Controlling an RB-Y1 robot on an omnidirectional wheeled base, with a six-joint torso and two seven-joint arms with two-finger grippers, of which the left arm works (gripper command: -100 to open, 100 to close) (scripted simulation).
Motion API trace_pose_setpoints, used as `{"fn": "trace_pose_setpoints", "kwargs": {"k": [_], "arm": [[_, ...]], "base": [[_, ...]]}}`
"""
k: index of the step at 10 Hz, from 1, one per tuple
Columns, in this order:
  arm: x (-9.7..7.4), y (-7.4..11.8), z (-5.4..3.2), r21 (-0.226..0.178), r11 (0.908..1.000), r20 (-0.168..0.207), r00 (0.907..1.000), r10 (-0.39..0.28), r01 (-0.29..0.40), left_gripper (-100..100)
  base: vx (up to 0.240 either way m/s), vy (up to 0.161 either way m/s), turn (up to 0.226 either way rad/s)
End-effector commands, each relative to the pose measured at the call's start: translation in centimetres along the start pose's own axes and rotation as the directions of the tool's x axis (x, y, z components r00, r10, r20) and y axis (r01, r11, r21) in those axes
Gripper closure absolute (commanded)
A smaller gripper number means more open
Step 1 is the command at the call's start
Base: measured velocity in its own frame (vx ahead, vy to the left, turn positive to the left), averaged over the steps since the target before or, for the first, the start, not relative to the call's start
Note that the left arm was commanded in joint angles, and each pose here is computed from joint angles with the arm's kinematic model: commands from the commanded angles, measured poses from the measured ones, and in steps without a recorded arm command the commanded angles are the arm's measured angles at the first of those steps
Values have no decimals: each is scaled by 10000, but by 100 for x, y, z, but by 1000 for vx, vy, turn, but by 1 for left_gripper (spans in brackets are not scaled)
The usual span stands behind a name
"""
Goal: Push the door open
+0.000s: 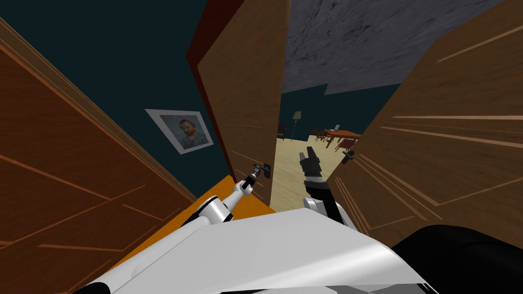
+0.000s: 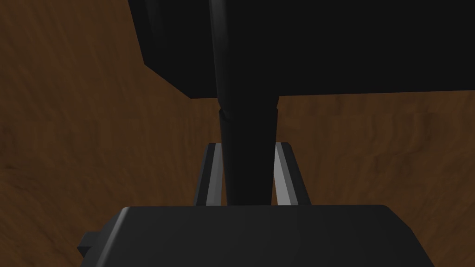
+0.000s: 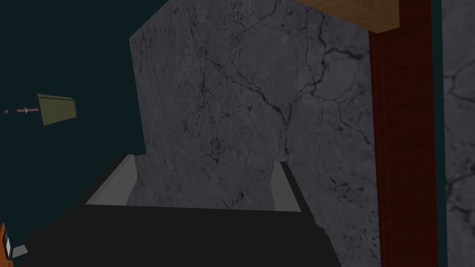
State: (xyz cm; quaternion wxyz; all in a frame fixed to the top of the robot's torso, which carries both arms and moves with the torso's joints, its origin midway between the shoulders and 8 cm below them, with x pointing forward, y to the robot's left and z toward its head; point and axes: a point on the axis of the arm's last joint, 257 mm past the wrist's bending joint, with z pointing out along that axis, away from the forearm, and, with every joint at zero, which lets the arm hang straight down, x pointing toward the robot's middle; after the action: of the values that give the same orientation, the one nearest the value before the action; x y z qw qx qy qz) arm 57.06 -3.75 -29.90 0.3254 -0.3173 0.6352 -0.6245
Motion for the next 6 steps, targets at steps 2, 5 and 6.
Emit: {"fn": "trace_pose_setpoints", "kwargs": {"k": [2,5,6], "arm": [[-158,-32,-18,38,9999,249,9996,103,-104,100],[-342,-27,-59,10,9999,575,9982,167,-168,100],[-489,-26,-94,-7,9998,850,9962,206,-207,100]], "base": [[68,-149,28],[95,-151,35],[92,-107,9]]}}
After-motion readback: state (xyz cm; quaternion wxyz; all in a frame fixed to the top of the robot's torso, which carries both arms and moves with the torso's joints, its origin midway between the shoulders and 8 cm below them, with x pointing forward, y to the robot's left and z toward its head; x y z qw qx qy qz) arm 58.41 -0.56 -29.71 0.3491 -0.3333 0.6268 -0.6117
